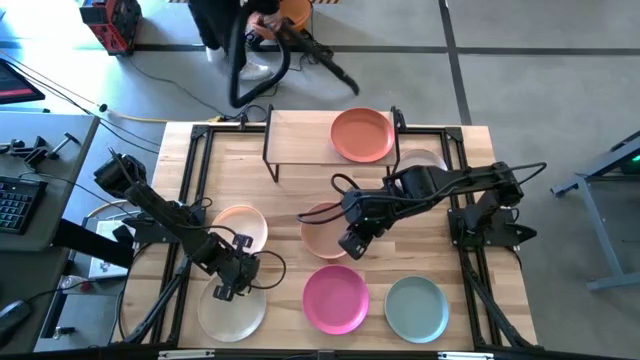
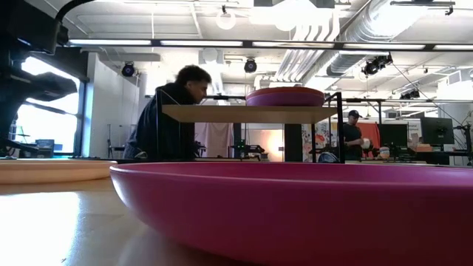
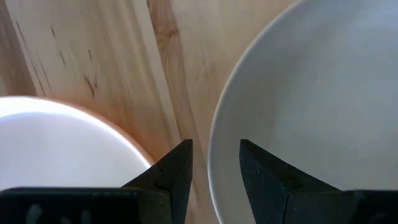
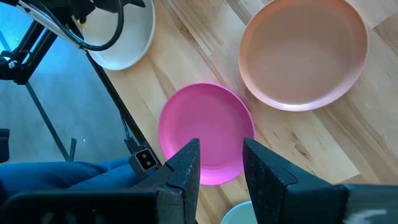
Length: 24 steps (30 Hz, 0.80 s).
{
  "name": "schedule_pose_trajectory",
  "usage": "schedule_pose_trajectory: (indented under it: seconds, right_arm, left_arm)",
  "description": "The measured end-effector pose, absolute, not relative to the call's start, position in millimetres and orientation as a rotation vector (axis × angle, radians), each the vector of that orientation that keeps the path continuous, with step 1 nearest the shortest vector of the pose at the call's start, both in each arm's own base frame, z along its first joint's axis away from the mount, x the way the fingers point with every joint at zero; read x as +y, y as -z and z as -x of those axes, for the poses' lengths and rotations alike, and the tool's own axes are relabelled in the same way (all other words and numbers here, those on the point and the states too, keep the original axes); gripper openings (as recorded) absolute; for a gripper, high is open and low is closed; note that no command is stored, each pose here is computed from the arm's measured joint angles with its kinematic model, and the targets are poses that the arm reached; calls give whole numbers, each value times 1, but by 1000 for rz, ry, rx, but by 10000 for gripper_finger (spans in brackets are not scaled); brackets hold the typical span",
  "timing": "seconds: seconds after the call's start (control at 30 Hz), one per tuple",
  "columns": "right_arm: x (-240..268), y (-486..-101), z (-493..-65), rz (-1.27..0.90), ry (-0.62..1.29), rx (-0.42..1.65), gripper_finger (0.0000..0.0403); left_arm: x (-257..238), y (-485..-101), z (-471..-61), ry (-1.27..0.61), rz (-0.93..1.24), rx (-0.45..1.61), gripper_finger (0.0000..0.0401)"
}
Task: Place and stack plates onto a shelf
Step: Stack the gray plate on top of the orange plate
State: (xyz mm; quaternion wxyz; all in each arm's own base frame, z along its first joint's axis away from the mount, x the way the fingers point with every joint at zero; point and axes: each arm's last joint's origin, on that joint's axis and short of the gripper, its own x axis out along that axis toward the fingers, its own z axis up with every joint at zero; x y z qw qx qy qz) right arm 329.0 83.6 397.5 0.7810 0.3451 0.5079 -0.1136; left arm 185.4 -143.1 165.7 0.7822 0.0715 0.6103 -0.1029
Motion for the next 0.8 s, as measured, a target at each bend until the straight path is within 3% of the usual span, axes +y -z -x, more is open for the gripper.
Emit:
schedule_pose_trajectory:
  seconds: [0.8]
  right_arm:
    - [83,-398,-329,-740,257,1090,99]
  left_arm:
    - [-146,-145,-192,200,-199,1378,109]
